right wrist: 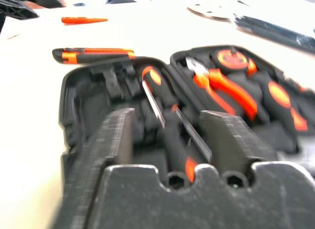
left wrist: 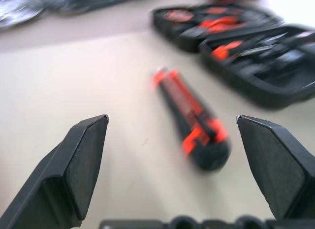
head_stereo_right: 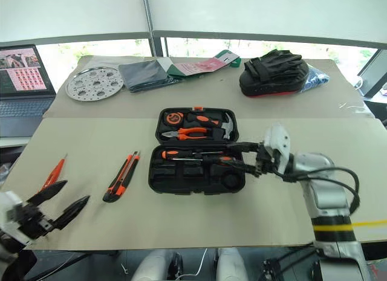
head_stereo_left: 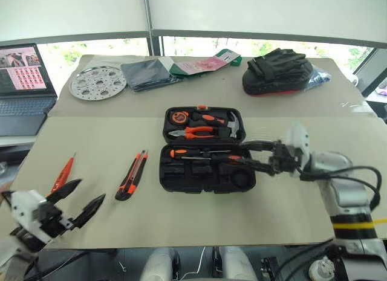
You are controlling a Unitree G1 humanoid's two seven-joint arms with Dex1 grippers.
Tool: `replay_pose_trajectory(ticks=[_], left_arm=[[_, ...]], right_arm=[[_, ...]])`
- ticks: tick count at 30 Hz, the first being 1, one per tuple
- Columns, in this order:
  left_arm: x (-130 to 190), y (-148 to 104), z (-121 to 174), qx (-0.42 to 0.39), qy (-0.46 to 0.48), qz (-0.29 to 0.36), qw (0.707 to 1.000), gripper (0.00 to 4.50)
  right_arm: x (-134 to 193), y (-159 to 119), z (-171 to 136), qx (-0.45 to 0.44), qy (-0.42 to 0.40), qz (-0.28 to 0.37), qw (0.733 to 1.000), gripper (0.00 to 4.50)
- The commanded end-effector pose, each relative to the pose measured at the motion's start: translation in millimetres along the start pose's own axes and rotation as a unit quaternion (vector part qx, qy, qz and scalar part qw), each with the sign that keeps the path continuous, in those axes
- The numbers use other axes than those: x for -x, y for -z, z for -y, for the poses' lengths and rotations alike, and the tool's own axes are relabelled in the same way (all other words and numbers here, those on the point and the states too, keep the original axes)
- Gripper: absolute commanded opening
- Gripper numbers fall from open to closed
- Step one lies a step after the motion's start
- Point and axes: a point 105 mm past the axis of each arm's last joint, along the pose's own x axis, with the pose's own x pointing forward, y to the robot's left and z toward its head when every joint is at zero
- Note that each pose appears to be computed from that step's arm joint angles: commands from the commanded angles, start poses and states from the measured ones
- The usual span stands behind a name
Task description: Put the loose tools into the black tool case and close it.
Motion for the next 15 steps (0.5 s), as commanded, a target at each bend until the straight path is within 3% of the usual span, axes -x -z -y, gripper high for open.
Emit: replay_pose_trajectory(ticks=[1, 2, 5, 9, 15], left_arm=[[35.7, 9.9, -27.0, -0.004, -0.105, -0.056, 0.993, 4.5], [40.5, 11.1, -28.1, -0.003, -0.111, -0.061, 0.992, 4.5], [57.0, 18.7, -34.3, -0.004, -0.134, -0.099, 0.986, 4.5], [61.8, 19.6, -43.1, 0.015, -0.167, -0.106, 0.98, 4.5], [37.4, 5.0, -58.7, 0.043, -0.214, -0.079, 0.973, 4.5]], right_arm=[[26.0, -10.8, -10.8, 0.05, 0.026, 0.046, 0.997, 4.22], [30.6, -7.2, -13.4, 0.049, 0.032, 0.042, 0.997, 4.43], [46.2, -3.5, -18.5, 0.02, 0.059, 0.06, 0.996, 4.43], [45.8, -4.3, -25.8, 0.053, 0.053, 0.066, 0.995, 4.43], [17.5, -49.7, -29.7, 0.067, 0.024, 0.176, 0.982, 4.43]])
